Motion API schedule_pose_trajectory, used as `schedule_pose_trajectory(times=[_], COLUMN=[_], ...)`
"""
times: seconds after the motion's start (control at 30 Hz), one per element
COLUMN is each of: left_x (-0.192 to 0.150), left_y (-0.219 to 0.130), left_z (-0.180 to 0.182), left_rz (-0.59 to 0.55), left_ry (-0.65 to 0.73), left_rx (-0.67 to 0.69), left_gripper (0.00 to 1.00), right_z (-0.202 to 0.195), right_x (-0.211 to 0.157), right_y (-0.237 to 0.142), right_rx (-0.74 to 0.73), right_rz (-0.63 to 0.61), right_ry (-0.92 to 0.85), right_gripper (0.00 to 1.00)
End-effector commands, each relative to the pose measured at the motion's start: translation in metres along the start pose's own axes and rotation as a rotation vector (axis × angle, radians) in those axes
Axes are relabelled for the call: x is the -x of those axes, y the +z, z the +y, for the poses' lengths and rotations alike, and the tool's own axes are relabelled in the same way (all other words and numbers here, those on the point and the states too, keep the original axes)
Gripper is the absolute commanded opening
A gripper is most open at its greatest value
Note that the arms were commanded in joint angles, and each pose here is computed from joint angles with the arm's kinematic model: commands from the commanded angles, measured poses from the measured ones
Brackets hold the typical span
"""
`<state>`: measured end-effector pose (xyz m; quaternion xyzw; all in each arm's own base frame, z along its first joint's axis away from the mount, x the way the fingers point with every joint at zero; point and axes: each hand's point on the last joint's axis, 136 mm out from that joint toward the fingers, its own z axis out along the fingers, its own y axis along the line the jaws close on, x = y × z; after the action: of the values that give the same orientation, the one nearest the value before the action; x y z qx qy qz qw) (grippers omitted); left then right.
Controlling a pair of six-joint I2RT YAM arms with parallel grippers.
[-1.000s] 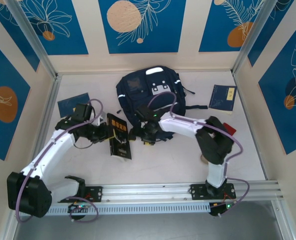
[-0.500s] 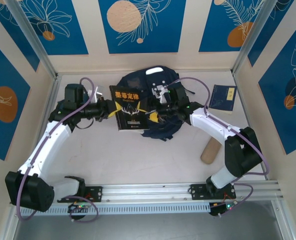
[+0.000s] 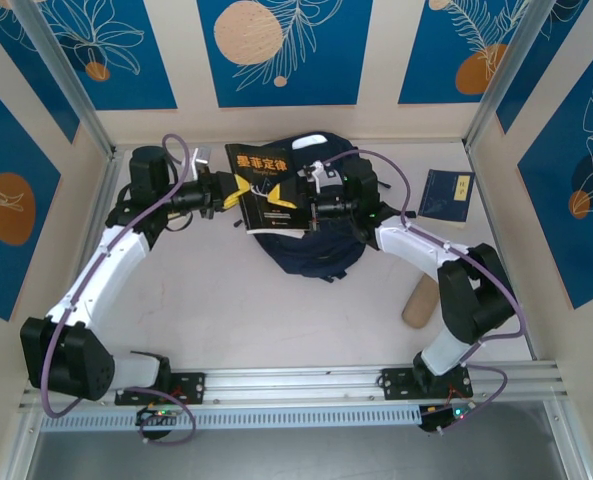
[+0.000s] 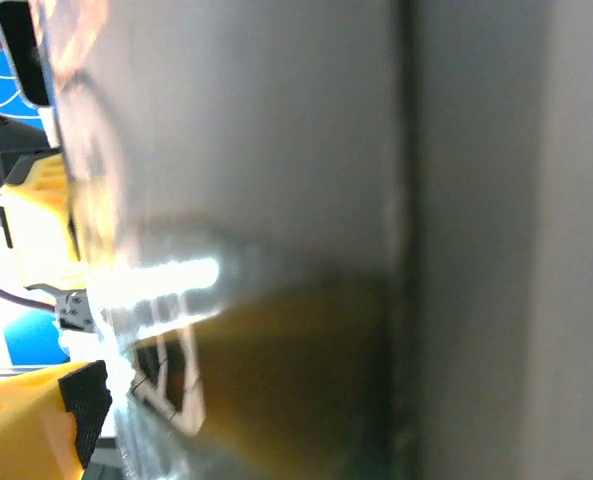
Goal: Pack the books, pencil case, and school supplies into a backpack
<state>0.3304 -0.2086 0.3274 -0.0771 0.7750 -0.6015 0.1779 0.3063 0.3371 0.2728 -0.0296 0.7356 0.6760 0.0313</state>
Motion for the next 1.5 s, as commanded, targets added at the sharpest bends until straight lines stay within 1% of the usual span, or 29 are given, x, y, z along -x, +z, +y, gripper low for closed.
schedule_pose_trajectory(times=[0.0, 0.03, 0.13, 0.2, 0.27, 0.3, 0.37, 0.4, 0.47, 0.53, 0.57, 0.63, 0.77, 0.83, 0.97, 1.03, 1.27, 1.37, 1.47], left_x=[0.009, 0.010, 0.007, 0.005, 0.004, 0.002, -0.001, -0.001, -0.004, -0.008, -0.010, -0.014, -0.019, -0.020, -0.020, -0.016, 0.001, 0.012, 0.021], left_y=[-0.007, -0.008, -0.010, -0.011, -0.011, -0.012, -0.014, -0.016, -0.018, -0.020, -0.021, -0.021, -0.019, -0.018, -0.007, -0.003, 0.006, 0.011, 0.013], left_z=[-0.021, -0.017, -0.006, 0.005, 0.015, 0.020, 0.034, 0.040, 0.056, 0.076, 0.084, 0.098, 0.108, 0.107, 0.089, 0.080, 0.070, 0.067, 0.064], left_rz=[-0.014, -0.015, -0.010, -0.004, 0.000, 0.002, 0.003, 0.001, 0.001, 0.004, 0.007, 0.015, 0.022, 0.019, 0.022, 0.007, -0.015, -0.031, -0.055], left_ry=[0.091, 0.097, 0.106, 0.103, 0.100, 0.102, 0.098, 0.096, 0.086, 0.068, 0.061, 0.040, 0.011, 0.000, -0.043, -0.056, -0.079, -0.076, -0.063], left_rx=[-0.043, -0.025, 0.025, 0.064, 0.100, 0.119, 0.181, 0.208, 0.270, 0.336, 0.360, 0.387, 0.386, 0.372, 0.225, 0.165, 0.103, 0.084, 0.083], left_gripper=[0.07, 0.07, 0.08, 0.09, 0.12, 0.15, 0.28, 0.35, 0.56, 0.73, 0.79, 0.88, 0.96, 0.99, 0.99, 1.00, 1.00, 0.94, 0.79], right_z=[0.017, 0.017, 0.017, 0.017, 0.019, 0.021, 0.024, 0.024, 0.027, 0.031, 0.033, 0.036, 0.035, 0.032, 0.032, 0.033, 0.028, 0.024, 0.020], right_x=[-0.007, -0.007, -0.008, -0.007, -0.007, -0.008, -0.008, -0.008, -0.006, -0.004, -0.004, -0.003, -0.003, -0.003, -0.006, -0.010, -0.023, -0.029, -0.033], right_y=[-0.009, -0.012, -0.023, -0.028, -0.030, -0.030, -0.030, -0.030, -0.033, -0.035, -0.036, -0.038, -0.040, -0.040, -0.038, -0.034, -0.031, -0.033, -0.038], right_rx=[0.059, 0.055, 0.041, 0.020, 0.002, 0.000, -0.006, -0.013, -0.018, -0.011, -0.010, -0.013, -0.018, -0.021, -0.001, 0.009, 0.023, 0.021, 0.011], right_rz=[0.023, 0.013, -0.016, -0.036, -0.050, -0.053, -0.068, -0.079, -0.108, -0.125, -0.136, -0.148, -0.158, -0.157, -0.131, -0.093, 0.002, 0.041, 0.060], right_ry=[0.001, 0.000, -0.003, 0.006, 0.019, 0.019, 0.015, 0.012, 0.000, -0.021, -0.027, -0.041, -0.044, -0.037, -0.022, -0.009, 0.026, 0.029, 0.022], right_gripper=[0.96, 0.93, 0.78, 0.65, 0.48, 0.41, 0.29, 0.26, 0.18, 0.15, 0.14, 0.13, 0.13, 0.13, 0.13, 0.13, 0.13, 0.13, 0.14])
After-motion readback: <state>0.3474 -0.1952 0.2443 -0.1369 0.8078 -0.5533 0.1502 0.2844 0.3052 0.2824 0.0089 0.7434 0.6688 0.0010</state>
